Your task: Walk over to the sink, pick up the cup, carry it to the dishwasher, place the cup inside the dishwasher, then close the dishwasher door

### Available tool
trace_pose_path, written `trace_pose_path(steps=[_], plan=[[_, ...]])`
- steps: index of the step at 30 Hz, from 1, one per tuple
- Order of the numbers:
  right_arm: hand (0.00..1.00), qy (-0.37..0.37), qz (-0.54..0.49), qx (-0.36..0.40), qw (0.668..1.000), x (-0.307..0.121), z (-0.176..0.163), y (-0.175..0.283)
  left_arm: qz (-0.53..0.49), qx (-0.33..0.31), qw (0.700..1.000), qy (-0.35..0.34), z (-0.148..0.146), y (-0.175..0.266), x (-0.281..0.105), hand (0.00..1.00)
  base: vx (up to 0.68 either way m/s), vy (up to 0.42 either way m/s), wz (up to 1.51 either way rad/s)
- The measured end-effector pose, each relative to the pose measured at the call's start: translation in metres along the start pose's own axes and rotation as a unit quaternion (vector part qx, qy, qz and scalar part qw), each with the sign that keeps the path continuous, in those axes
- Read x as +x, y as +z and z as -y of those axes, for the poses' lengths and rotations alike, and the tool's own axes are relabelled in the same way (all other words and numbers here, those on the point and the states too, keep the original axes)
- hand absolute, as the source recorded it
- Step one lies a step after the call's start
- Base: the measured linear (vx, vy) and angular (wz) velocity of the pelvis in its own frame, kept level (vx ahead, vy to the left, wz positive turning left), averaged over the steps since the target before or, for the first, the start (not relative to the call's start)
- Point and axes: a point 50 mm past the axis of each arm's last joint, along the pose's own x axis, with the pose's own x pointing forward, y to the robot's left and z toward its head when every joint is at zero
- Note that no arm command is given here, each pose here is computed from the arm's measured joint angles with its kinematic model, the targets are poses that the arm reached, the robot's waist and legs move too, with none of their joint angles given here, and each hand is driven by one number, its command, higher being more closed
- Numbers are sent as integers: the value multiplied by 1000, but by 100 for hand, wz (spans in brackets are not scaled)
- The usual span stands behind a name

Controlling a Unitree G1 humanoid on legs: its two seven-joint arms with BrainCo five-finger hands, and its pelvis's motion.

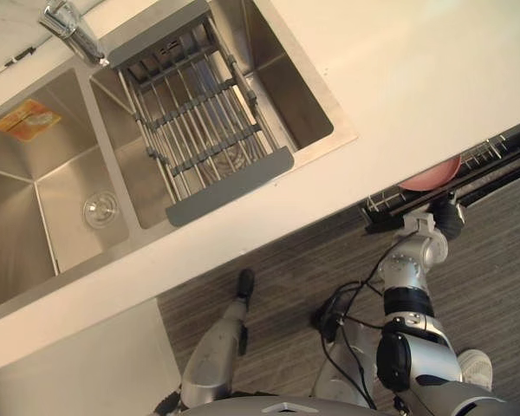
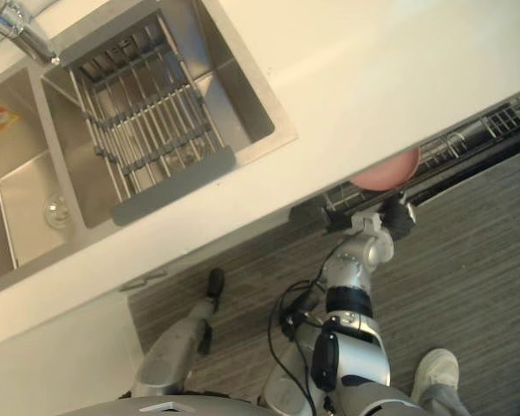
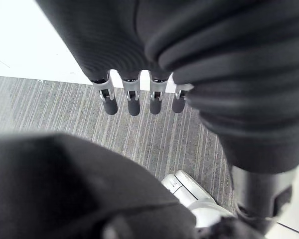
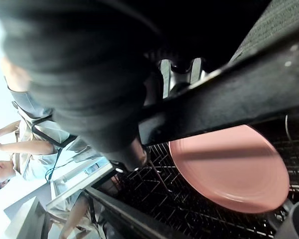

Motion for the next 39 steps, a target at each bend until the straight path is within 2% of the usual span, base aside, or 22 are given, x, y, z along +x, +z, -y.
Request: trace_pose_path(steps=[6, 8, 10, 15, 19, 27, 30, 31, 32, 35, 37, 38, 39], plan=[[100, 80, -2, 80, 994, -3, -25, 6, 22, -14, 1000, -7, 2, 9, 0, 0, -46, -18, 5], [100, 114, -3, 132, 985, -7, -34, 7, 25, -14, 1000, -8, 2, 10, 0, 0, -20, -28, 2], [100, 227, 24, 215, 950, -21, -67, 25, 30, -24, 999, -10, 2, 12, 0, 0, -14, -24, -9], [100, 289, -29, 319, 902, -31, -76, 13, 51, -46, 998, -16, 1, 24, 0, 0, -11, -33, -12], [100, 303, -45, 314, 899, -31, -72, 6, 59, -57, 997, -16, 0, 26, -1, 0, 0, -6, -1], [100, 278, -82, 289, 912, -30, -49, -23, 72, -51, 996, -11, -2, 28, -1, 0, 10, -3, -1], [100, 286, -112, 196, 931, -41, -37, -35, 71, -49, 996, -8, -4, 28, -1, 0, 44, -23, -14], [0, 286, -133, 139, 939, -49, -31, -44, 70, -49, 996, -4, -6, 28, -2, 0, 54, -36, -27], [0, 281, -157, 74, 944, -60, -20, -55, 69, -46, 997, 0, -8, 28, -2, 0, 65, -38, -28], [0, 251, -199, -43, 946, -82, 17, -71, 68, -42, 997, 8, -12, 29, -3, 0, 110, -18, -24], [0, 202, -238, -140, 940, -103, 66, -79, 71, -26, 997, 22, -15, 25, -3, 0, 121, 23, -35], [0, 188, -249, -160, 937, -108, 78, -79, 73, -21, 997, 24, -15, 25, -3, 0, 113, 56, -70], [0, 146, -280, -209, 925, -121, 114, -78, 73, -9, 997, 32, -17, 27, -3, 0, 80, 53, -68]])
